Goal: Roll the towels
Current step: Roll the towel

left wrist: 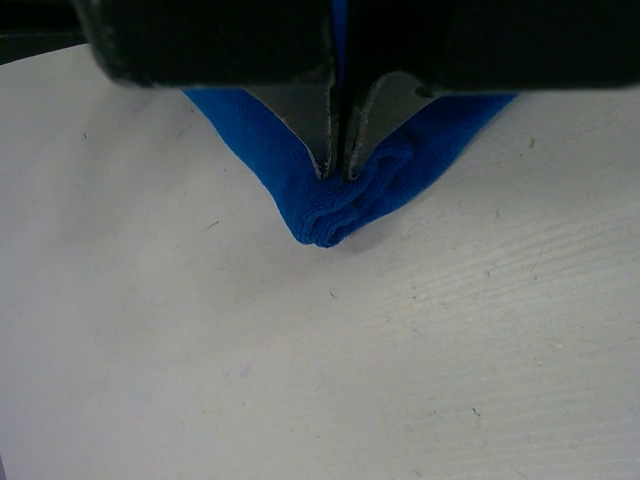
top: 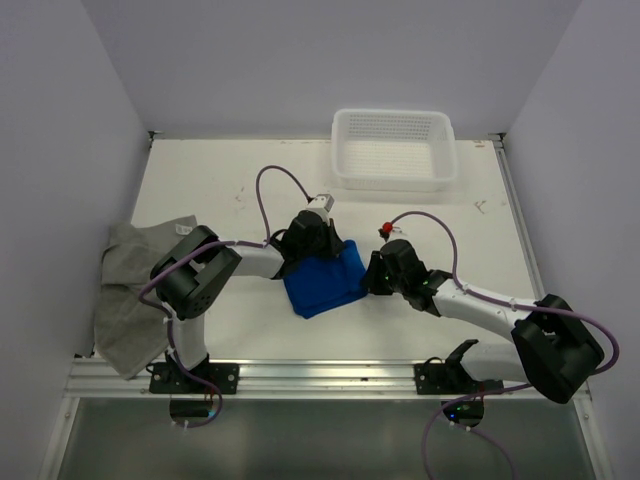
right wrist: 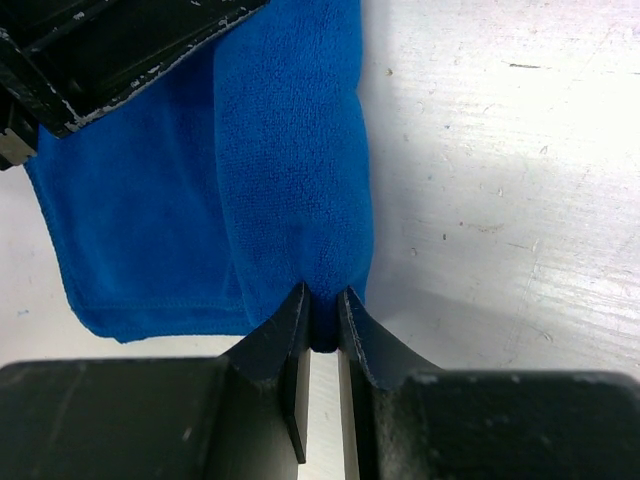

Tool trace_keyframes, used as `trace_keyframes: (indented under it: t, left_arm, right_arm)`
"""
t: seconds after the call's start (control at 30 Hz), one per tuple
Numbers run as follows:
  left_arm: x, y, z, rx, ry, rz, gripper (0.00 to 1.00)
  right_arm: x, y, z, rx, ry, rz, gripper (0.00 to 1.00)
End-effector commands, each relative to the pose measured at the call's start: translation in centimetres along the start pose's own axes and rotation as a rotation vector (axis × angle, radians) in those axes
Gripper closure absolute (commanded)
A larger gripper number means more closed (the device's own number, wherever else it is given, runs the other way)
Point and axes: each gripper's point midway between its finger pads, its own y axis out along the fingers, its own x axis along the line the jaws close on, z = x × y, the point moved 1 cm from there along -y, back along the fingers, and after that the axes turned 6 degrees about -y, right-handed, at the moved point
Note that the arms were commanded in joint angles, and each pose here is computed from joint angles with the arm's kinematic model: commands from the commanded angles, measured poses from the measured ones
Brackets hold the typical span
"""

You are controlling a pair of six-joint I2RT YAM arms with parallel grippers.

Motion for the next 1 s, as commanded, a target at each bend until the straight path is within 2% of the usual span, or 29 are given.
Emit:
trace_keyframes:
  t: [0.0, 0.63, 0.97]
  left_arm:
    - [1.8, -0.6, 1.1, 0.048, 0.052, -0.086, 1.0]
    - [1.1, -0.7, -0.7, 0.024, 0.078, -0.114, 0.99]
    - [0.0, -1.1, -2.3, -0.002, 0.086, -0.104, 0.96]
  right_arm:
    - [0.4, -0.2, -0.7, -0.023, -0.03, -0.023, 1.0]
    - [-1.2, -0.5, -0.6, -0.041, -0.131, 0.092, 1.0]
    - [-0.2, -1.2, -0.9, -0.071, -0.275, 0.179, 1.0]
